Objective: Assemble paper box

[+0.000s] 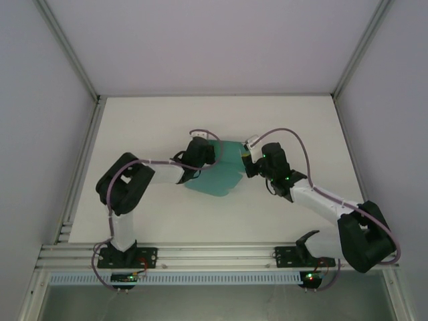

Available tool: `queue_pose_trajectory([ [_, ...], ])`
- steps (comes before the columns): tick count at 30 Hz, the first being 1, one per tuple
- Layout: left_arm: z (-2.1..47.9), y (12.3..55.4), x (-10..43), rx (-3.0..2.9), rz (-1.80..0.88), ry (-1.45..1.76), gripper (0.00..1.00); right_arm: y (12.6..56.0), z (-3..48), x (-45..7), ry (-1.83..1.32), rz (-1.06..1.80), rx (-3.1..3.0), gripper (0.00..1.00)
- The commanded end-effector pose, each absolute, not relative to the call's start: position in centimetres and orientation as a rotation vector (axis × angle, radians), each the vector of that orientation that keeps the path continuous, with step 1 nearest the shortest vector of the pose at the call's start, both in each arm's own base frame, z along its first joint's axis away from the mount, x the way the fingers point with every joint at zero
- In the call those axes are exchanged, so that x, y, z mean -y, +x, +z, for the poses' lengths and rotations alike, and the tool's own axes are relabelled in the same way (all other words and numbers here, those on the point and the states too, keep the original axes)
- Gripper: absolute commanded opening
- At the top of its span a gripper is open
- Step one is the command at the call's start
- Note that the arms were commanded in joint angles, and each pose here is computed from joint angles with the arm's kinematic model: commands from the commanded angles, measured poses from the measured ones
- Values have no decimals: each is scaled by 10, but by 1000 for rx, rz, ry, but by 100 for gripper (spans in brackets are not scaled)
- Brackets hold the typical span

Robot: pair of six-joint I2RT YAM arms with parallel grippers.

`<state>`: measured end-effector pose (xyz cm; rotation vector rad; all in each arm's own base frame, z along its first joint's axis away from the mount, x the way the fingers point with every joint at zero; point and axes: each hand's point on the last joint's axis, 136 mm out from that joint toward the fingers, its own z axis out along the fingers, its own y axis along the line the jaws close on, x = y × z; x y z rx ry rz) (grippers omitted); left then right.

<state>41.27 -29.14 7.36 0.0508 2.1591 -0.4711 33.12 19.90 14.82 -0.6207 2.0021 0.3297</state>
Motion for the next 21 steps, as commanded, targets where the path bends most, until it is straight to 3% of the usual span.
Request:
queue_pose_trajectory([
  [1,28,408,244,-2284,-283,74,7,314,126,-193,-652,312,-2096,0],
  [7,27,392,262,-2305,-477,158,32,306,117,-194,-642,368,-2118,0],
  [12,29,392,262,-2300,-604,90,35,307,114,-194,-639,374,-2126,0],
  [18,44,378,275,-2230,-834,158,54,308,113,-191,-623,375,-2134,0],
  [21,48,373,279,-2210,-885,180,55,310,113,-190,-608,374,-2132,0],
])
